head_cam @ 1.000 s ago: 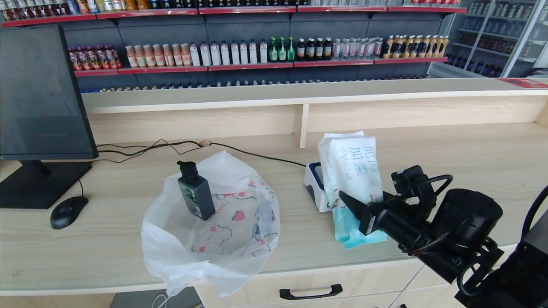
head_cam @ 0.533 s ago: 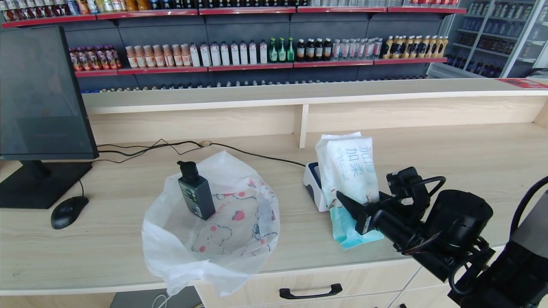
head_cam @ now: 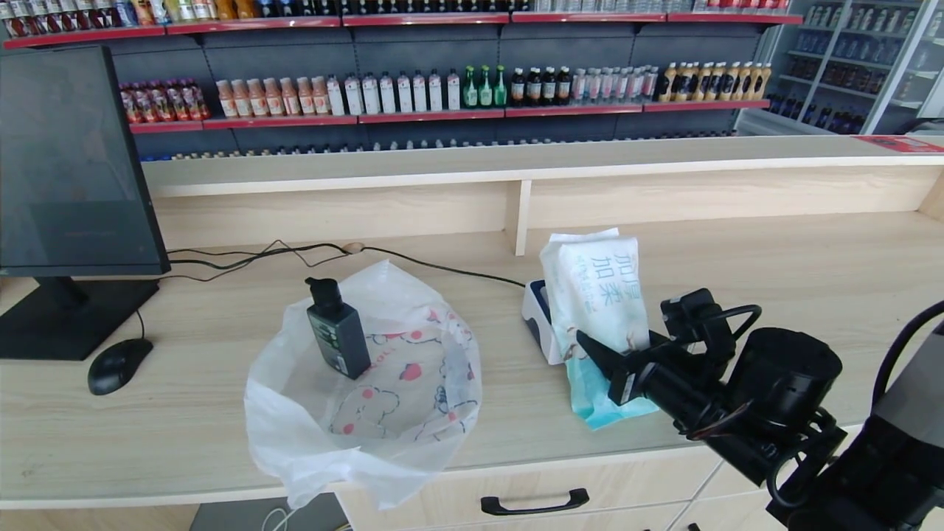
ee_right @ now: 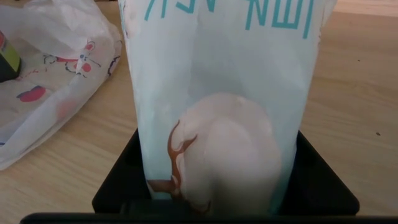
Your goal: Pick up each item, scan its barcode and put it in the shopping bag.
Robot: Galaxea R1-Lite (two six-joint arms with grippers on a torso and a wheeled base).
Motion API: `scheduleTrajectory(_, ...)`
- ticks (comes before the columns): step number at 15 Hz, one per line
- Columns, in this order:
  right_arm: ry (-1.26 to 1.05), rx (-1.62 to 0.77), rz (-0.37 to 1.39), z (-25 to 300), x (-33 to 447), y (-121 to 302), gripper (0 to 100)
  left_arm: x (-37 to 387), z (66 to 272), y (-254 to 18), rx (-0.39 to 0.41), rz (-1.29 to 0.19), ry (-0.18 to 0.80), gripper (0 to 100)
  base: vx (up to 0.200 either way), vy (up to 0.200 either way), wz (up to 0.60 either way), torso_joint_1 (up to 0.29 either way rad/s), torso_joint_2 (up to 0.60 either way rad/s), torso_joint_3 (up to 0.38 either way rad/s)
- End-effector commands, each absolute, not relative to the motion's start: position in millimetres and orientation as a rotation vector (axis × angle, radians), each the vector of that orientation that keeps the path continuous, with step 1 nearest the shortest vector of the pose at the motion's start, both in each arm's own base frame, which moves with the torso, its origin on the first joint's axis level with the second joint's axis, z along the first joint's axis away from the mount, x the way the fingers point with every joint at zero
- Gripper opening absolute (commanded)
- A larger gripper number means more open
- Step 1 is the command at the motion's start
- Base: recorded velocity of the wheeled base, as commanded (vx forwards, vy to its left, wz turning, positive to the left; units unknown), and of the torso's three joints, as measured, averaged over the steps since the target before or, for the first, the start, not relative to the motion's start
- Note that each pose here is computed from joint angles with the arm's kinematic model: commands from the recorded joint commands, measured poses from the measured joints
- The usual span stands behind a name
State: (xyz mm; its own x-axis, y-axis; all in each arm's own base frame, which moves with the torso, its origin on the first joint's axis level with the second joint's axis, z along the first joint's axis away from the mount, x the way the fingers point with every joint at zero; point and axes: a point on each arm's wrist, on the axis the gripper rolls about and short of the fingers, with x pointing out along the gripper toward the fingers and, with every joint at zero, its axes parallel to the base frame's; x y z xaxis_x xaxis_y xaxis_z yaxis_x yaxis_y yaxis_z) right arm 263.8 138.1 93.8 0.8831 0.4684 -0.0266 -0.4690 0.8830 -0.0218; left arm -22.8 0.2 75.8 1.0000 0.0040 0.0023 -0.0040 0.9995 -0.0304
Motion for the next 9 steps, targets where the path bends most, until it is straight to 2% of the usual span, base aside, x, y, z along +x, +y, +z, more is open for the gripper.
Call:
scheduleTrajectory(1,0.016,-0.026,0.508,95,262,143,0,-23,76,0,-0.031,0.005,-0.003,100,0.0,0.0,0.0,0.0,0.0,0.0)
scheduleTrajectory(6,-0.01,-0.02,0.544,104,251,149,0,-23,76,0,-0.031,0.005,-0.003,100,0.0,0.0,0.0,0.0,0.0,0.0)
scheduleTrajectory(9,-0.095,0.001,0.539,127,248,146,0,-23,76,0,-0.031,0.005,-0.003,100,0.0,0.0,0.0,0.0,0.0,0.0)
